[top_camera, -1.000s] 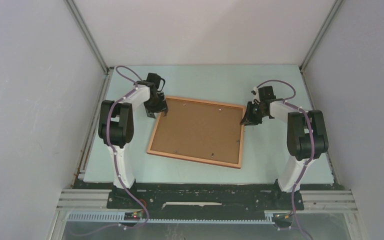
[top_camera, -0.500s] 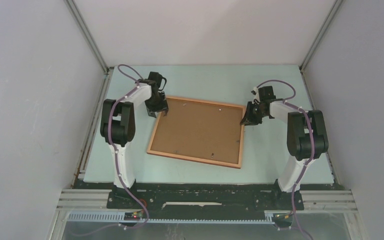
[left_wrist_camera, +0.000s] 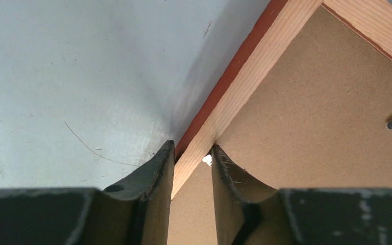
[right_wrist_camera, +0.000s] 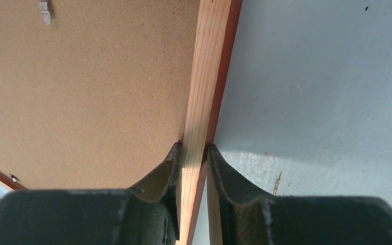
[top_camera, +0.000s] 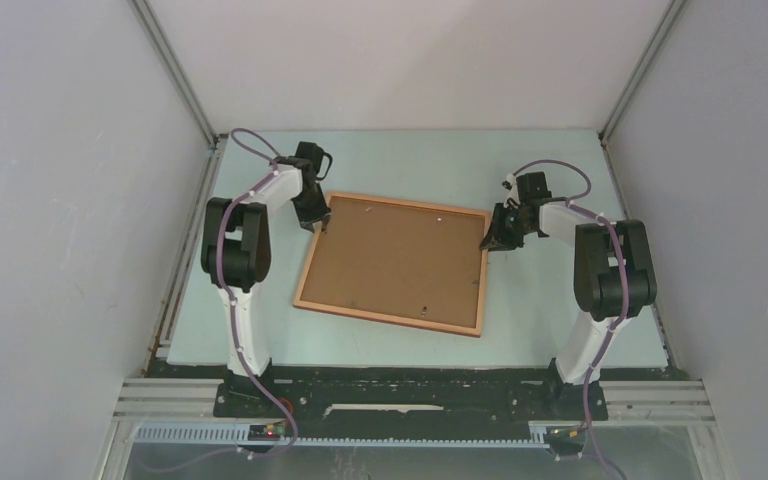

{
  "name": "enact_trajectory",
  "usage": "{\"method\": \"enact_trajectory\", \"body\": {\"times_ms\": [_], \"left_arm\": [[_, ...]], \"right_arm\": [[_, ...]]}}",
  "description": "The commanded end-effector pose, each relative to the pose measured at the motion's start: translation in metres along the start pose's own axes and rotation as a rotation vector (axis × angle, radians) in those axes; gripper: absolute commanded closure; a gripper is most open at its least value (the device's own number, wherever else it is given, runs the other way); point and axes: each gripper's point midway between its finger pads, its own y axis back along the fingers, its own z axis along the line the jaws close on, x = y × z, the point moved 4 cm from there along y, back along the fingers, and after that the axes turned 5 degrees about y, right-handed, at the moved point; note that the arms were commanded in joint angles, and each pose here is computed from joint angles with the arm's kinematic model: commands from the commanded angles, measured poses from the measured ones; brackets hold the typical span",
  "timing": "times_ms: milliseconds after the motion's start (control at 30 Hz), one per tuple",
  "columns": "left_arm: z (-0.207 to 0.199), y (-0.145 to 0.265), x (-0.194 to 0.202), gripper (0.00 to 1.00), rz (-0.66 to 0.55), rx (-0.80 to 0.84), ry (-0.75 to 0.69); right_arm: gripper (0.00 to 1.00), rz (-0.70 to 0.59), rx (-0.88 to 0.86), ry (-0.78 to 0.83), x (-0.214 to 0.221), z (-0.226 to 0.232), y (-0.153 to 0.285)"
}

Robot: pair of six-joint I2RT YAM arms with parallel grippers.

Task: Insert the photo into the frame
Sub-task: Install the photo frame at the center of the board.

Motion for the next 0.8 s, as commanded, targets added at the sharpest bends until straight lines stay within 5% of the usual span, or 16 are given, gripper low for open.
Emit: {"method": "enact_trajectory", "body": {"times_ms": [0,200,367,767], "left_arm": [[0.008,-0.008,-0.013,0.75,-0.046,-0.044,0.101],[0.01,-0.009,-0.012,0.92,-0.051,-0.021,0.179],[0.01,0.006,-0.014,0.9,-0.084,0.016,0.16],[0.017,0.093,0.004,0.14,-0.172,0.201,0.051]], "right_arm": [[0.9,0.009,-0.061,0.017,0.002,0.007,-0.002],[0.9,0.008,-0.065,0.016,0.002,0.007,-0.002],[0.9,0.006,-0.066,0.018,0.001,0.008,-0.001],[0.9,-0.003,-0.063,-0.022,0.001,0.002,-0.001]]}}
